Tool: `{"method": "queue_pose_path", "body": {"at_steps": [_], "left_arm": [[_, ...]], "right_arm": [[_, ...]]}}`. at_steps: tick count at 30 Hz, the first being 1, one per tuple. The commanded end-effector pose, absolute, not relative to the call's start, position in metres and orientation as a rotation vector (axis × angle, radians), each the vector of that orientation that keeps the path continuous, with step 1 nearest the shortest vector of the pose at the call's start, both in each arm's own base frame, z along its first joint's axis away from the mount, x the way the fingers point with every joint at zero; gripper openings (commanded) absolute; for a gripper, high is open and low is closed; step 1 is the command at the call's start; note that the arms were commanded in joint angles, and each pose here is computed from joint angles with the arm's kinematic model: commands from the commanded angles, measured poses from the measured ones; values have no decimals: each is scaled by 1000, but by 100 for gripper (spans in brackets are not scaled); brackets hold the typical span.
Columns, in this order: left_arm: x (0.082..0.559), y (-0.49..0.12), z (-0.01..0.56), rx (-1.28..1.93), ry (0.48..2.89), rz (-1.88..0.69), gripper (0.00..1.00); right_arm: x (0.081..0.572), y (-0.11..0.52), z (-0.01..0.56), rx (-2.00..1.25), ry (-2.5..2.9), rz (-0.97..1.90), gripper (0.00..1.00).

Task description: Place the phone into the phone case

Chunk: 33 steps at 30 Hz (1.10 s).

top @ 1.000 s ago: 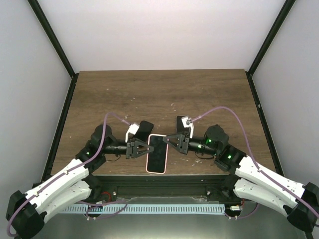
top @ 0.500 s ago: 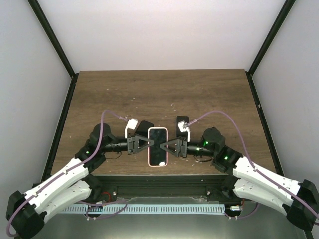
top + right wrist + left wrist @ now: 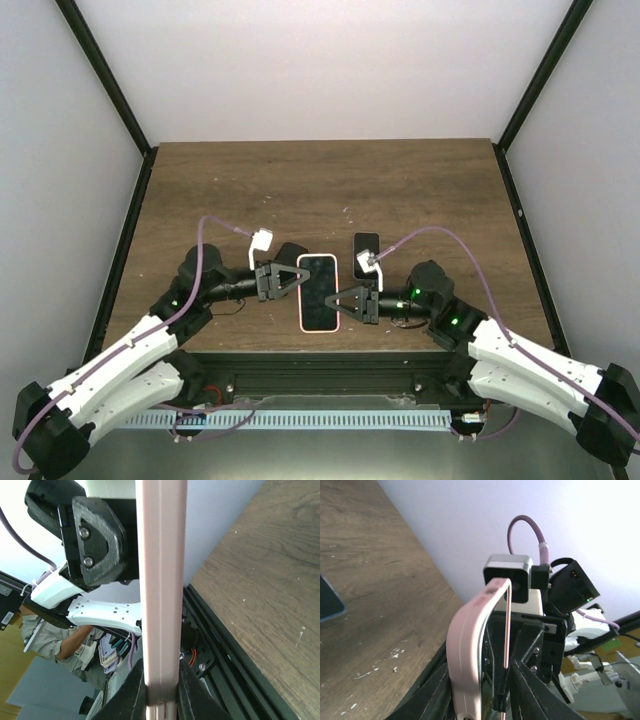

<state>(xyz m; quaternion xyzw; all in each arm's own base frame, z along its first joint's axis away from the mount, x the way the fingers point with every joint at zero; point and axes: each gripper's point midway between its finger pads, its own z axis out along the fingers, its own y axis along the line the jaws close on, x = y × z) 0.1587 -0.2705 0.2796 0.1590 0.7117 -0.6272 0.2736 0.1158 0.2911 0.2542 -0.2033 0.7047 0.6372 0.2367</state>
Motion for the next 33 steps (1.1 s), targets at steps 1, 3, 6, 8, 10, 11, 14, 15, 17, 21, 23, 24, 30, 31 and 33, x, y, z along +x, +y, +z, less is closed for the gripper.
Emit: {"method": "queue_pose_path", "body": {"at_steps": [1, 3, 6, 8, 10, 11, 14, 15, 17, 21, 23, 24, 30, 31, 33], "left_arm": [[169, -263, 299, 398, 1880, -1585, 32], [171, -262, 301, 389, 1889, -1562, 32], [172, -261, 302, 394, 1887, -1546, 31], [173, -261, 300, 404, 1899, -1519, 29], [173, -260, 300, 414, 1898, -1509, 28], [173, -261, 301, 422, 1892, -1505, 25], [173, -261, 300, 442, 1894, -1488, 12], [173, -262, 300, 453, 1898, -1481, 5], [173, -262, 296, 465, 1912, -1468, 0], [180, -258, 285, 443, 1971, -1389, 0], [184, -255, 279, 431, 2012, -1332, 0], [185, -254, 276, 428, 2030, -1314, 0], [184, -254, 278, 440, 2029, -1311, 38], [184, -253, 279, 438, 2022, -1308, 44], [184, -249, 279, 433, 2017, -1290, 54]], "right_arm": [[103, 289, 257, -641, 1902, 1769, 1], [100, 289, 256, -657, 1899, 1776, 1], [97, 289, 255, -676, 1893, 1796, 1], [95, 290, 254, -687, 1891, 1813, 1], [93, 291, 253, -695, 1897, 1823, 1], [93, 291, 252, -697, 1899, 1826, 1], [93, 292, 251, -701, 1909, 1825, 1], [93, 292, 251, -701, 1911, 1824, 1], [94, 292, 251, -695, 1913, 1821, 1], [100, 293, 246, -655, 1943, 1801, 1], [103, 293, 242, -633, 1965, 1783, 1], [104, 293, 241, -622, 1968, 1778, 1], [116, 292, 235, -546, 2004, 1714, 1], [123, 291, 231, -510, 2027, 1670, 1], [134, 290, 221, -474, 2077, 1582, 1]]}}
